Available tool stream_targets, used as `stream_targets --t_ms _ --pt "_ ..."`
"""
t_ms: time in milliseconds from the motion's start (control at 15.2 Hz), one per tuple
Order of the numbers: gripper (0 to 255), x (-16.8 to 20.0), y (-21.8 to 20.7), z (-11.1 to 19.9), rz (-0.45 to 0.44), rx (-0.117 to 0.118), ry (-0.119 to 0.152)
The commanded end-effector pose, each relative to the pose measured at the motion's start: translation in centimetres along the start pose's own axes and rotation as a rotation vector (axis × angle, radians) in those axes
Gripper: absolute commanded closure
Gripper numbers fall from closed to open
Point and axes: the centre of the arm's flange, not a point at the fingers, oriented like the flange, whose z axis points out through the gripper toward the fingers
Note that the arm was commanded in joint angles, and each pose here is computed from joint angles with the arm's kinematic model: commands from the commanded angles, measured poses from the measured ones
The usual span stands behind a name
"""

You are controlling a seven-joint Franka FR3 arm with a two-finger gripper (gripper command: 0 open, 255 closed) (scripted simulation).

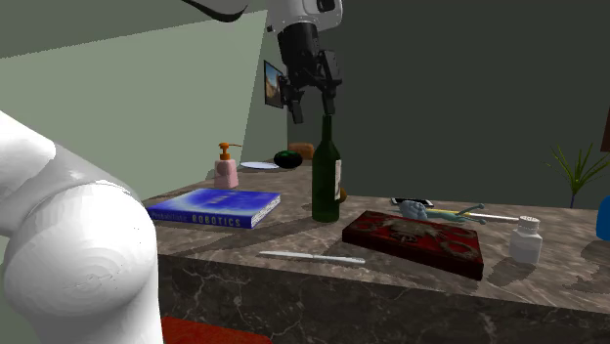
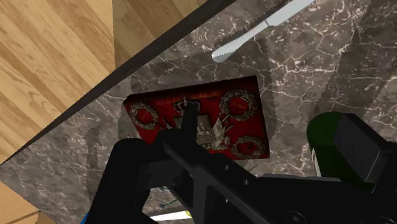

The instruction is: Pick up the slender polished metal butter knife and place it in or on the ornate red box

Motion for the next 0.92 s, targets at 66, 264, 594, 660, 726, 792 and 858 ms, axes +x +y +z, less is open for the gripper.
stream_targets --t_ms 66,264,594,660,726,792,858 --pt "0 0.1 -0.3 1.3 0.044 -0.002 -0.013" --pt "0 0.4 -1.4 5.1 0.176 -0.008 -0.051" --pt "0 0.8 -2.9 11.6 0.396 -0.017 -0.114" --pt "0 0.9 -3.2 12.9 0.440 -0.019 -0.127" --pt "0 1.0 -3.5 14.1 0.484 -0.021 -0.140" --pt "0 1.0 -3.8 15.4 0.528 -0.023 -0.152" --pt "0 1.1 -4.0 16.7 0.572 -0.025 -0.165"
